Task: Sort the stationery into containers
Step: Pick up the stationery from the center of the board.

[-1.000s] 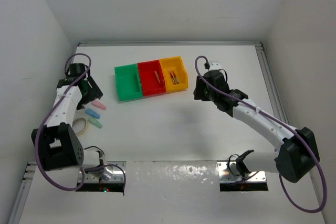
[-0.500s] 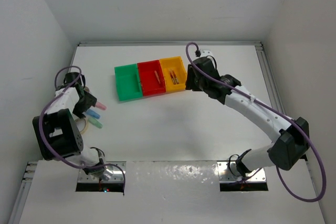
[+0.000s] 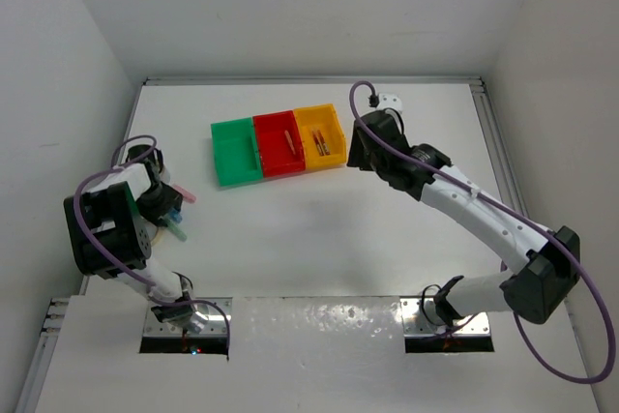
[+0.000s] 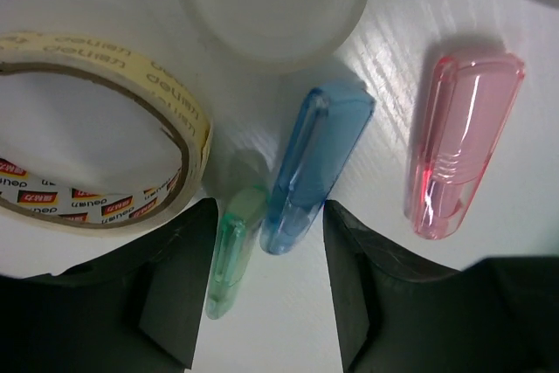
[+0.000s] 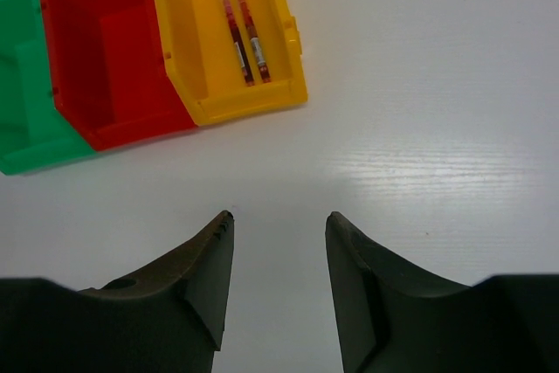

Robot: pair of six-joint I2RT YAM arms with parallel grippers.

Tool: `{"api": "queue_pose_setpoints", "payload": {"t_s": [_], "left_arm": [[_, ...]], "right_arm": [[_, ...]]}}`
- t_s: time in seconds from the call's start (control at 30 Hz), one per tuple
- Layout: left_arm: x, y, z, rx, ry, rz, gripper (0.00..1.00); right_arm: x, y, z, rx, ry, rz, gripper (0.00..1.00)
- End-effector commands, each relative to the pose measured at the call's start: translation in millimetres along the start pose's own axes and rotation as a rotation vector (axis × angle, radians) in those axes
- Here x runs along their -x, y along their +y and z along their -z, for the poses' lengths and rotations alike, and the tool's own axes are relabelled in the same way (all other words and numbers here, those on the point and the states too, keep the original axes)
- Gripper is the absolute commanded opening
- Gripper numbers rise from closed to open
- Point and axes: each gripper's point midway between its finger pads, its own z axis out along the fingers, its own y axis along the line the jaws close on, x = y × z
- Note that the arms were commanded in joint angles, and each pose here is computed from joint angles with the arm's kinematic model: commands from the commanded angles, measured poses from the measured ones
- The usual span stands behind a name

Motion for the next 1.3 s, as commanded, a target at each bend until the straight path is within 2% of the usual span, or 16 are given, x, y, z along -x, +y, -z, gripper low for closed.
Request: {"api": "queue_pose_setpoints", "payload": {"t_s": [0.0, 0.57, 0.8, 1.13, 1.23, 1.27], "left_arm": [[0, 0, 6, -0.023, 0.006, -0.003, 0.49], [-18, 7, 28, -0.016, 0.136, -0.159, 0.47], [-28, 16, 13, 0.005, 0.145, -0.172, 0.31], [-27, 26, 5, 0.035, 0.122, -0.174, 0.26], [-26, 25, 4, 0.036, 0.12, -0.174, 0.16], [-25, 25, 5, 0.032, 0.117, -0.173, 0.09]], "right_arm": [[5, -5, 9, -0.022, -0.041, -0.028, 0.46], [2, -15, 15, -0.055, -0.036, 0.005, 0.46], [2, -15, 17, -0.056, -0.036, 0.011, 0.46], [1, -21, 24, -0.056, -0.054, 0.005, 0.46], [0, -24, 26, -0.057, -0.06, 0.0, 0.46], [-1, -25, 26, -0.058, -0.059, 0.001, 0.46]]}}
